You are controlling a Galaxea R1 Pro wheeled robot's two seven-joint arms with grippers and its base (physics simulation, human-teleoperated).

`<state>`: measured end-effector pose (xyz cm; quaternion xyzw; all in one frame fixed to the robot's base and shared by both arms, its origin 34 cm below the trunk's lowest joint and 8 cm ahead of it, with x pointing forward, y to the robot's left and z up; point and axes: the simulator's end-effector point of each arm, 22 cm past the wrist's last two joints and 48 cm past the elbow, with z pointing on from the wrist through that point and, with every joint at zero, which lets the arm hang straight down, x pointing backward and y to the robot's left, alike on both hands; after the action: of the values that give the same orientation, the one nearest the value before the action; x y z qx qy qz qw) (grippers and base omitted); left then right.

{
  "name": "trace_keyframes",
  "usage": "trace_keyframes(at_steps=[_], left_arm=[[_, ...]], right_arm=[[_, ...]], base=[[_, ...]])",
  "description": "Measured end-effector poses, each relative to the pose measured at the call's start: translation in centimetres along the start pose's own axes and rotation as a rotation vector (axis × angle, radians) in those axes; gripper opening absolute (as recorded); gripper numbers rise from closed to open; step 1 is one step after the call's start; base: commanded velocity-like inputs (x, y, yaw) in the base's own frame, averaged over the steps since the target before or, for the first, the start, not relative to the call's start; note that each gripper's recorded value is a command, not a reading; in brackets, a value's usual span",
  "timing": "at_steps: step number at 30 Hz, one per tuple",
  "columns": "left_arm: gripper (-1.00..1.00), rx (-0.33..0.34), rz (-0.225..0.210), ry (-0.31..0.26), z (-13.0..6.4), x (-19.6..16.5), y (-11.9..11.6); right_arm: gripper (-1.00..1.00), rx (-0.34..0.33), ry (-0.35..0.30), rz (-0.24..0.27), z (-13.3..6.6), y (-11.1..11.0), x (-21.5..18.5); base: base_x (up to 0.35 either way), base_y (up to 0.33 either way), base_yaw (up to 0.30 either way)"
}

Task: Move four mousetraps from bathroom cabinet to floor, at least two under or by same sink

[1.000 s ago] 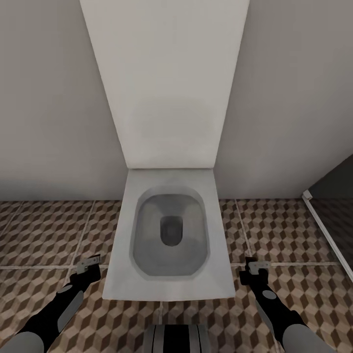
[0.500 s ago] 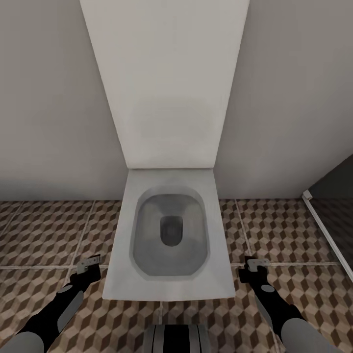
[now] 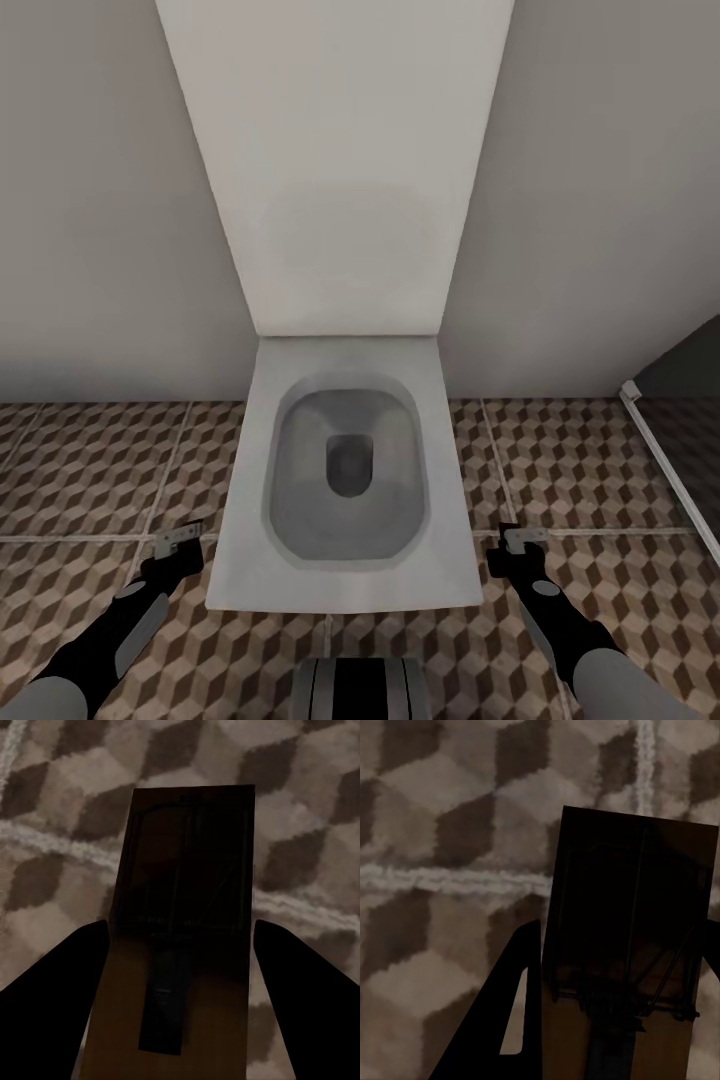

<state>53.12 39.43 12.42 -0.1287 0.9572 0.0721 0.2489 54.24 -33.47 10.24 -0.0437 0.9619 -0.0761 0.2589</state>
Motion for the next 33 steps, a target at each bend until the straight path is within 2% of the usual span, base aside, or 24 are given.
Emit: trace_keyframes(at_steps=[13, 20, 33], left_arm=[[-1.0, 0.003, -0.002, 0.001, 0.0, 0.1, -0.3], [-1.0, 0.0, 0.002, 0.031, 0.6, 1.8, -0.3], [-1.0, -0.002, 0.003, 0.03, 0.7, 1.8, -0.2]], right_arm=[[-1.0, 0.0, -0.018, 0.0, 0.0, 0.0, -0.4], [-1.0, -0.004, 0.009, -0.002, 0.6, 0.3, 1.2], [-1.0, -0.004, 0.009, -0.002, 0.6, 0.3, 1.2]], base=[[0.0, 0.0, 0.0], [0.0, 0.0, 0.0], [0.0, 0.0, 0.0]])
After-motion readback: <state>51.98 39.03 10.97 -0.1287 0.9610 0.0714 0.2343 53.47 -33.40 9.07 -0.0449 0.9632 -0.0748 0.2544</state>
